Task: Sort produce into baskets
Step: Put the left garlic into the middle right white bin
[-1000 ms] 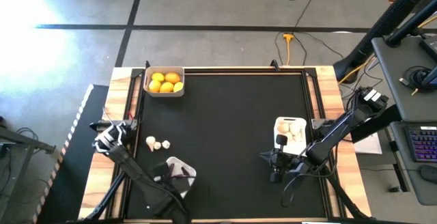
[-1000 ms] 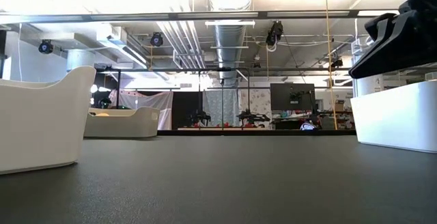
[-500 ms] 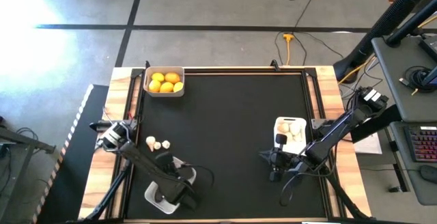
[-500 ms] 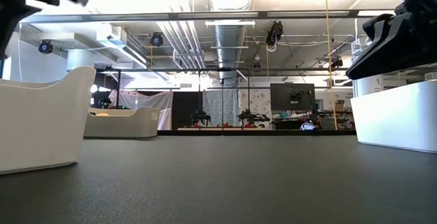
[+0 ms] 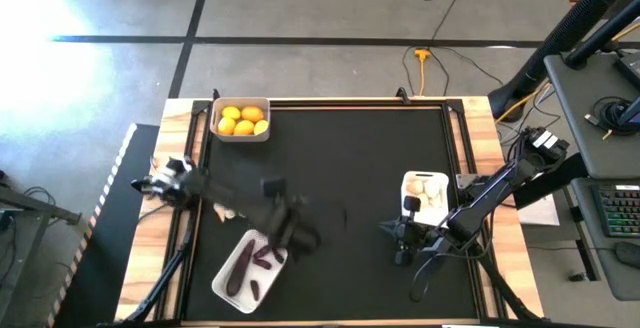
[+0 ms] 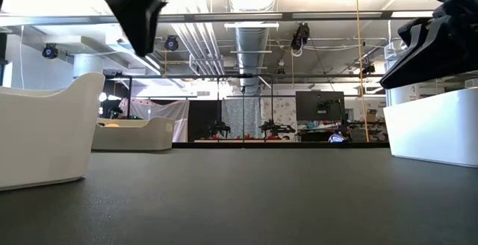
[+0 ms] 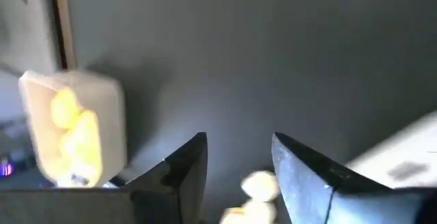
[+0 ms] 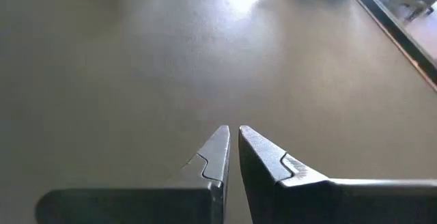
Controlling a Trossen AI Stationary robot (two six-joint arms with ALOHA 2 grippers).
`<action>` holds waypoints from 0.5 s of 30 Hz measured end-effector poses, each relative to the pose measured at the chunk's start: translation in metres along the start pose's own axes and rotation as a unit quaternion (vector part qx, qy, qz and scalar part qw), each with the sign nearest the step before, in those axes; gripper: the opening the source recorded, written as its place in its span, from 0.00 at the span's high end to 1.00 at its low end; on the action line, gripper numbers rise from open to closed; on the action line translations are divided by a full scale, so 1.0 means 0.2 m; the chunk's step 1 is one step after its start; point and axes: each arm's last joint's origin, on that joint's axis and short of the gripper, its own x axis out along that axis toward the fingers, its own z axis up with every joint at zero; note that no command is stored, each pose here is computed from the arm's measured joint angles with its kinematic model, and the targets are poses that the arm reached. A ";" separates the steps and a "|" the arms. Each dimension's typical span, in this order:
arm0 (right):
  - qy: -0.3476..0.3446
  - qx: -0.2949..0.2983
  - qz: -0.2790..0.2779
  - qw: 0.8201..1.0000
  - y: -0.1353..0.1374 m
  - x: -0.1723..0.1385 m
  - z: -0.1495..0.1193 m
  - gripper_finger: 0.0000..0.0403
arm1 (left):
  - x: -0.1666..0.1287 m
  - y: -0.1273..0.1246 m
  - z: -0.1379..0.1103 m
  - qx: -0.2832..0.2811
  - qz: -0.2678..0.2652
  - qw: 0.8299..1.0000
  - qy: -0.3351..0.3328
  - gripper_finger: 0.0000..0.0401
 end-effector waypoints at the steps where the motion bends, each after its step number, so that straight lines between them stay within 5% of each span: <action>1: 0.002 0.006 0.000 1.000 0.00 0.00 0.00 0.93 | 0.02 0.08 -0.01 -0.011 0.002 1.000 0.008 0.64; 6: 0.025 0.043 0.002 0.999 0.03 0.04 -0.06 0.93 | 0.17 0.33 -0.16 -0.087 0.008 0.994 0.070 0.69; 12: 0.030 0.064 -0.020 0.997 0.10 0.13 -0.15 0.93 | 0.33 0.38 -0.43 -0.132 0.029 0.983 0.128 0.66; 15: 0.010 0.067 0.010 0.998 0.16 0.17 -0.13 0.93 | 0.39 0.38 -0.54 -0.143 0.020 0.980 0.136 0.60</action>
